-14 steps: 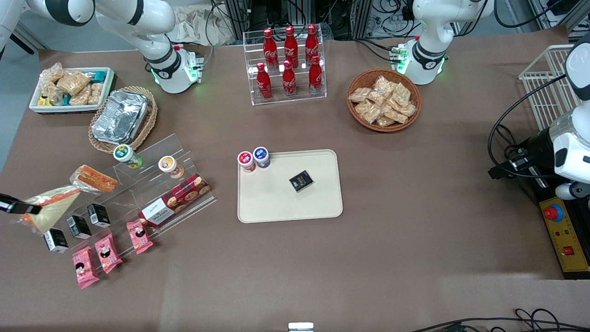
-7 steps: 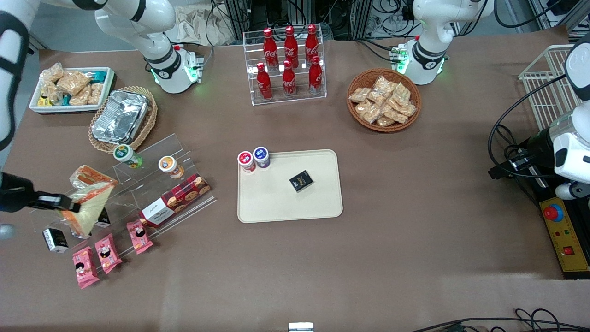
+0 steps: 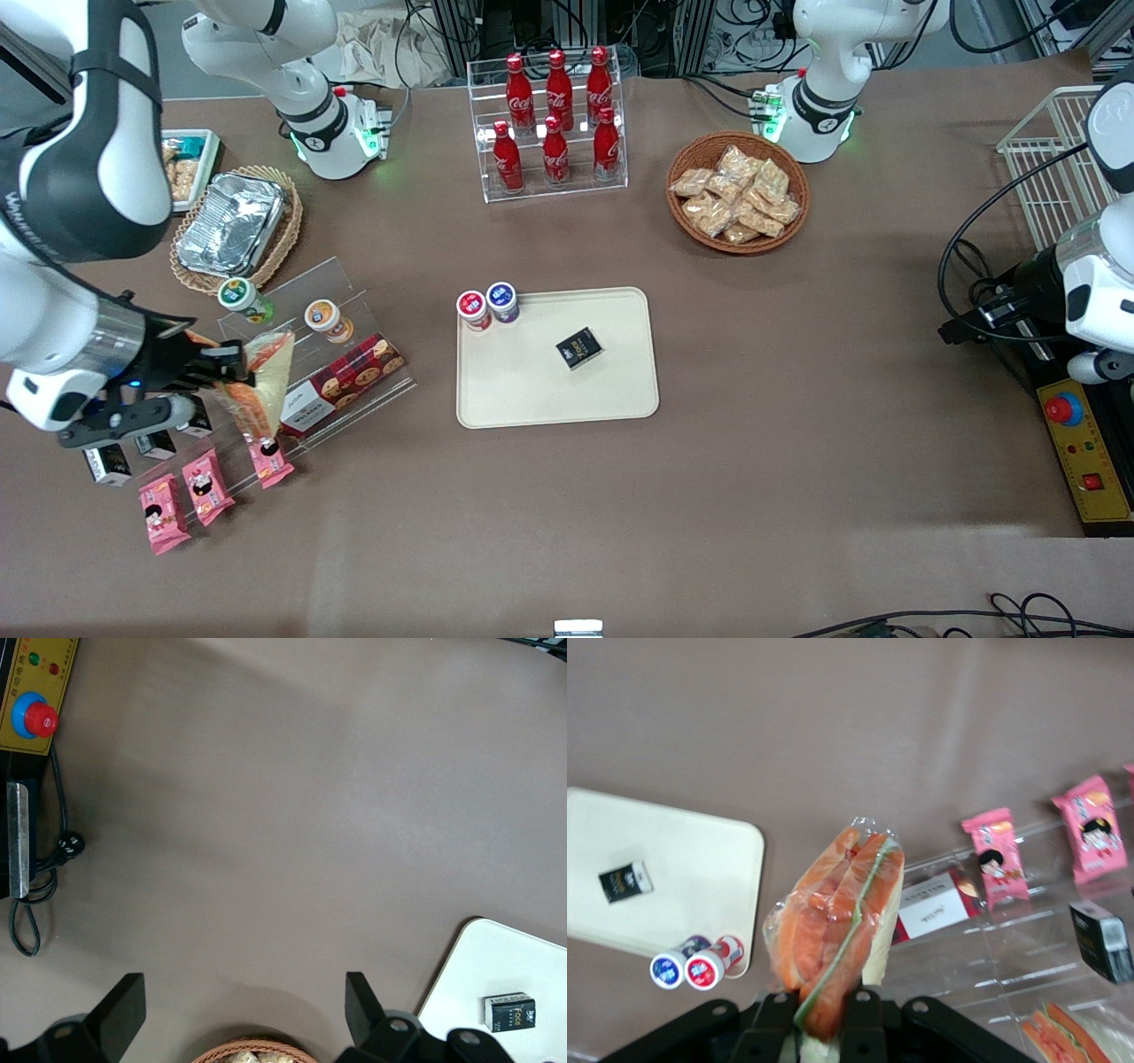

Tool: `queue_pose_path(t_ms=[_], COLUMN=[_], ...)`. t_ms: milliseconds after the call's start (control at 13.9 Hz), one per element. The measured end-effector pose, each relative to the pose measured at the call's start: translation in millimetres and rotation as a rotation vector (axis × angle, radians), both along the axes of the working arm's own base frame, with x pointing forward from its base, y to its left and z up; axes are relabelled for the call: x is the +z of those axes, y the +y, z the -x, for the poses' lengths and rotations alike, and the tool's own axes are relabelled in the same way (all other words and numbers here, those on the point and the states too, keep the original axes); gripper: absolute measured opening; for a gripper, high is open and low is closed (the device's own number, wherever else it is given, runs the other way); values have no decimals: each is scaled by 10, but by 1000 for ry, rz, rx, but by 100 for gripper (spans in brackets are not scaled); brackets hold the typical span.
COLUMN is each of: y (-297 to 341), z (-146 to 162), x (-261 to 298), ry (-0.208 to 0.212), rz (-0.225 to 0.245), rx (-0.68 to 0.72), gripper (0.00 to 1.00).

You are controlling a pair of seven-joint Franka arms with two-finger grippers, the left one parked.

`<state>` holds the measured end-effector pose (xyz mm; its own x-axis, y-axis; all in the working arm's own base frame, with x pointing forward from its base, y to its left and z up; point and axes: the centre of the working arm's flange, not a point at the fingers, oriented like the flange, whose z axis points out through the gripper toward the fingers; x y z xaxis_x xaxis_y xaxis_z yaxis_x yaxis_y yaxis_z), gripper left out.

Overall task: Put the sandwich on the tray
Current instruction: 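Carry the held sandwich over to the cream tray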

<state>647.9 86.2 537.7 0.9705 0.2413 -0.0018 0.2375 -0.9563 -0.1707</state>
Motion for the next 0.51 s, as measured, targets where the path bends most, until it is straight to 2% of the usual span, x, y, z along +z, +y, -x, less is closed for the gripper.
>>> queue_pose_path(t_ms=[289, 505], y=[641, 1217], z=[116, 218], x=[0, -19], ry=[-14, -66], rz=[-2, 59], rx=[173, 294], gripper=[16, 16])
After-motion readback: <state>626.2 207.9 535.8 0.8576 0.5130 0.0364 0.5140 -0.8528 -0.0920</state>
